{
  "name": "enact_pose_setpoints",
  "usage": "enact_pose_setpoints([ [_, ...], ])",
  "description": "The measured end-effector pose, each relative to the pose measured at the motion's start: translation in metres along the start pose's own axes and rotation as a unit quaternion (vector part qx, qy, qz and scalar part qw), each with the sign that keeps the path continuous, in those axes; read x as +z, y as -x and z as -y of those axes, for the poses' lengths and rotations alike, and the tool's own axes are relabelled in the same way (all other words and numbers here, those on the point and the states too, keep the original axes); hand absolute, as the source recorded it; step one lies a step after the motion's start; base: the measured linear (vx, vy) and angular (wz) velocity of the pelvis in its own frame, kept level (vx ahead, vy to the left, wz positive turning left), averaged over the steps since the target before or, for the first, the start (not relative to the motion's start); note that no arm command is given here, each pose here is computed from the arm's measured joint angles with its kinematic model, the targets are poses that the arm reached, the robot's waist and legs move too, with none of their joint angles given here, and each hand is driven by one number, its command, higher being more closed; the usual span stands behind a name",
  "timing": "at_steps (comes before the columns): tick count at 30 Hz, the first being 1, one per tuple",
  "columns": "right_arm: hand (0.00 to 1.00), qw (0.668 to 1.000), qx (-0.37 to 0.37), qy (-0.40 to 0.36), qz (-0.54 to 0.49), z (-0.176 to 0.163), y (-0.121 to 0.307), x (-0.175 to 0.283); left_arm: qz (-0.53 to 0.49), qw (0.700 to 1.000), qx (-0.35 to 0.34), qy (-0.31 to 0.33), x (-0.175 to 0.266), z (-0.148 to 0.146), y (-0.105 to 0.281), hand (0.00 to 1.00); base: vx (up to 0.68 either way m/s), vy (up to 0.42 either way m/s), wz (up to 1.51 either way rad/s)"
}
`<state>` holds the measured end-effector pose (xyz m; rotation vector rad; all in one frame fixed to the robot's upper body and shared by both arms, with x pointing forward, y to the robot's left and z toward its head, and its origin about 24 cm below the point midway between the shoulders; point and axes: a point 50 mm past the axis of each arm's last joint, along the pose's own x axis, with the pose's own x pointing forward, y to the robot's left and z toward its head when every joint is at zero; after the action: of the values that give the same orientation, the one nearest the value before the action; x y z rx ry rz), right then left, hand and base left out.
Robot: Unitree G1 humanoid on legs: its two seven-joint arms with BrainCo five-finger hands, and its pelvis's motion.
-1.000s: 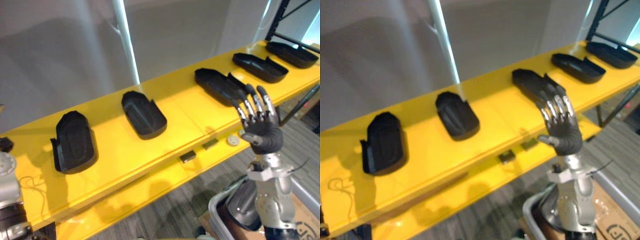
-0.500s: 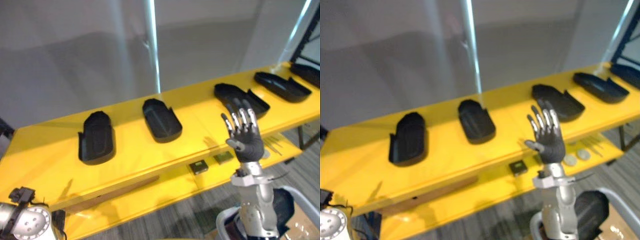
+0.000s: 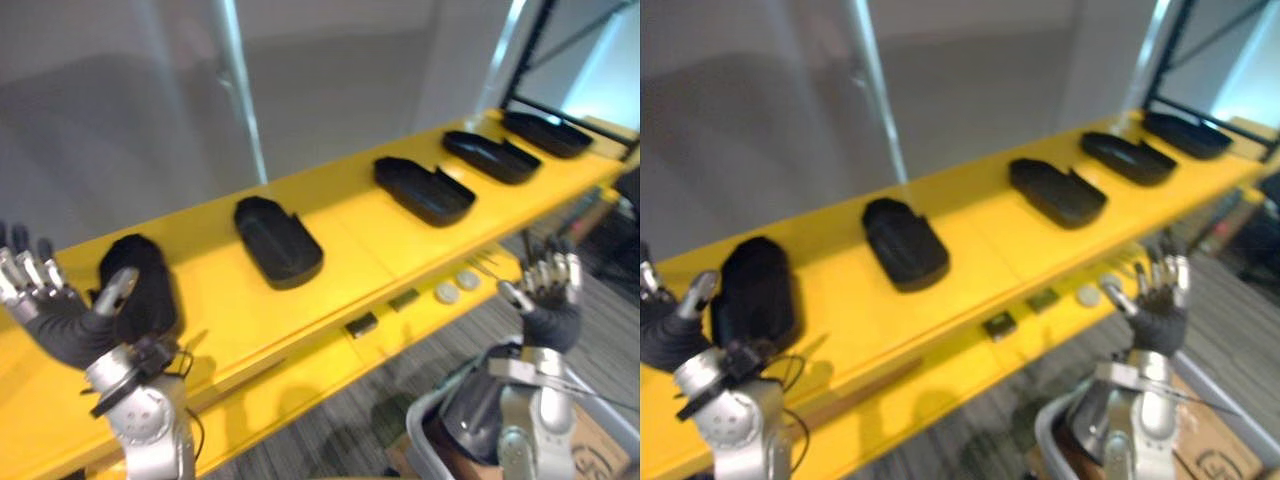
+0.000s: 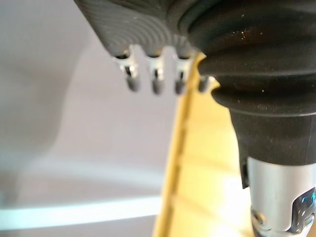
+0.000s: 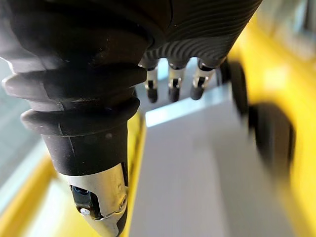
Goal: Walk over and take plastic housings, then place them on the shelf
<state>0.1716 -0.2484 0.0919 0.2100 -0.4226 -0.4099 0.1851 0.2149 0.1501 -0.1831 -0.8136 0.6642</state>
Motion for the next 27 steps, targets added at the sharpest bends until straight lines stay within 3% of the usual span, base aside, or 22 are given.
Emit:
enact_pose_setpoints([
  [7,0.0,0.998,-0.053,-0.014,0.017,0.02,0.029,0.013,-0.038,0.997,-0.035,0.052,-0.01,0.035,0.003,0.0,0.02,0.017,-0.54],
  [13,0.0,0.999,-0.006,-0.028,0.04,0.011,0.024,0.017,-0.054,0.997,-0.036,0.041,-0.013,0.034,0.005,0.0,-0.02,-0.013,-0.4],
  [18,0.0,0.989,0.113,-0.05,0.083,-0.02,-0.004,0.025,-0.065,0.998,0.003,-0.007,-0.011,0.008,0.011,0.0,-0.03,0.067,-0.91],
  [21,0.0,0.982,0.148,-0.072,0.092,-0.033,-0.014,0.027,-0.058,0.998,0.01,-0.02,-0.007,-0.002,0.011,0.0,0.01,0.182,-0.43],
  [24,0.0,0.982,0.165,-0.045,0.082,-0.042,-0.022,0.026,-0.027,0.999,-0.009,-0.023,0.0,0.001,0.005,0.0,-0.02,0.164,0.05],
  [27,0.0,0.99,0.119,-0.036,0.059,-0.037,-0.028,0.019,0.042,0.997,-0.068,-0.008,0.014,0.023,-0.007,0.0,-0.05,0.132,-0.06],
])
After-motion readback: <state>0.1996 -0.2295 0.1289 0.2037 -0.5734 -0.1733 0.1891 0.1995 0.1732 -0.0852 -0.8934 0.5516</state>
